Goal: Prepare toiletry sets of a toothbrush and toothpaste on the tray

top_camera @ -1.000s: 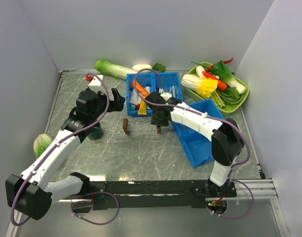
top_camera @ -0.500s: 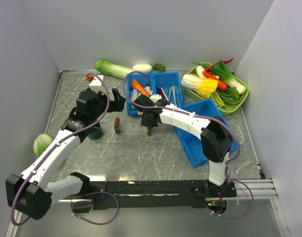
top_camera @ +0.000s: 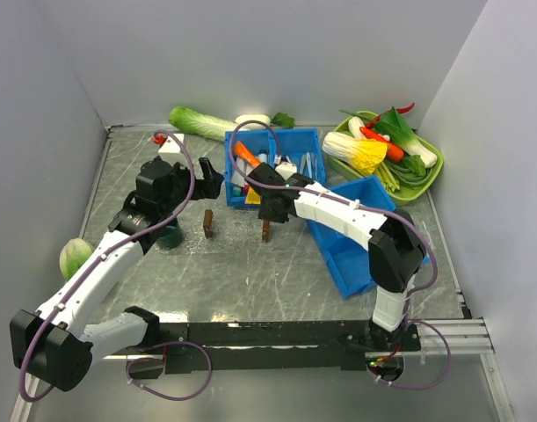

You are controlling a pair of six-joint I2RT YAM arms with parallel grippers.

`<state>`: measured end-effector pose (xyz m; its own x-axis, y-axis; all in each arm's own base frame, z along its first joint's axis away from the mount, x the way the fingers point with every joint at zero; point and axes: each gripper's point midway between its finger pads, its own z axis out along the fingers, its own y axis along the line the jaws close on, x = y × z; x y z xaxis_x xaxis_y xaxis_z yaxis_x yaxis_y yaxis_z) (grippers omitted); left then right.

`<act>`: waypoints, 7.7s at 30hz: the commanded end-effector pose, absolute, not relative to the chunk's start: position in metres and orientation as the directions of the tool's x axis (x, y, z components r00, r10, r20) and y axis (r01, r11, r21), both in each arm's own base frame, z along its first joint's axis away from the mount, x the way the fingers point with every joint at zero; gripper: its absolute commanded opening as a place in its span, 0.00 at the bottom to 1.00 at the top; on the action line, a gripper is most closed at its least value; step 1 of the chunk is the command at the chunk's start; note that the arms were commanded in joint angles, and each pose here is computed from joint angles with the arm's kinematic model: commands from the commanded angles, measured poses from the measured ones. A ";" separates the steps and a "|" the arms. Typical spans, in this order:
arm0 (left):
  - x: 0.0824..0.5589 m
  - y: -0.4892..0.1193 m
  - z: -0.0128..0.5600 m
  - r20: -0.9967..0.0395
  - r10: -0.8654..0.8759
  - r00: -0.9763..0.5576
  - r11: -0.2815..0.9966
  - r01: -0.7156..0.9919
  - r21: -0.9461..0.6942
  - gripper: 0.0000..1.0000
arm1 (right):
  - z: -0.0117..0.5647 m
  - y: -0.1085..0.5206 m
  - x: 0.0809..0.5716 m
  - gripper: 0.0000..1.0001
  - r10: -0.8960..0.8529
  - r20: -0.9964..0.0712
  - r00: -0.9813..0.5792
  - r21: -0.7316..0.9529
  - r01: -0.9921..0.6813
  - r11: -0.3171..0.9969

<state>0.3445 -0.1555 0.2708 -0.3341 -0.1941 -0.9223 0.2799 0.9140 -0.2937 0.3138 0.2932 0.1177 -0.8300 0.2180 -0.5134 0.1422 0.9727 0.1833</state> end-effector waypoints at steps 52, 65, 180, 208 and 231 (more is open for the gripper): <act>0.351 -0.161 0.279 -0.923 -0.217 -0.319 0.903 0.294 -0.314 0.97 | 0.108 0.350 0.325 0.00 0.138 -0.488 -0.862 0.212 0.036 0.977; 0.353 -0.149 0.278 -0.926 -0.218 -0.307 0.927 0.231 -0.295 0.96 | 0.111 0.368 0.324 0.00 0.111 -0.500 -0.859 0.236 -0.011 0.972; 0.357 -0.114 0.286 -0.948 -0.252 -0.195 0.950 0.137 -0.280 0.99 | 0.280 0.214 0.289 0.72 0.230 -0.807 -0.544 0.404 -0.226 0.886; 0.390 -0.271 0.144 -0.724 -0.100 -0.682 0.856 0.312 -0.412 0.72 | 0.263 0.150 0.228 0.68 0.293 -0.796 -0.530 0.447 -0.188 0.874; 0.393 -0.275 0.111 -0.608 -0.125 -0.784 0.818 0.265 -0.510 0.53 | 0.263 0.157 0.230 0.66 0.313 -0.784 -0.536 0.473 -0.189 0.861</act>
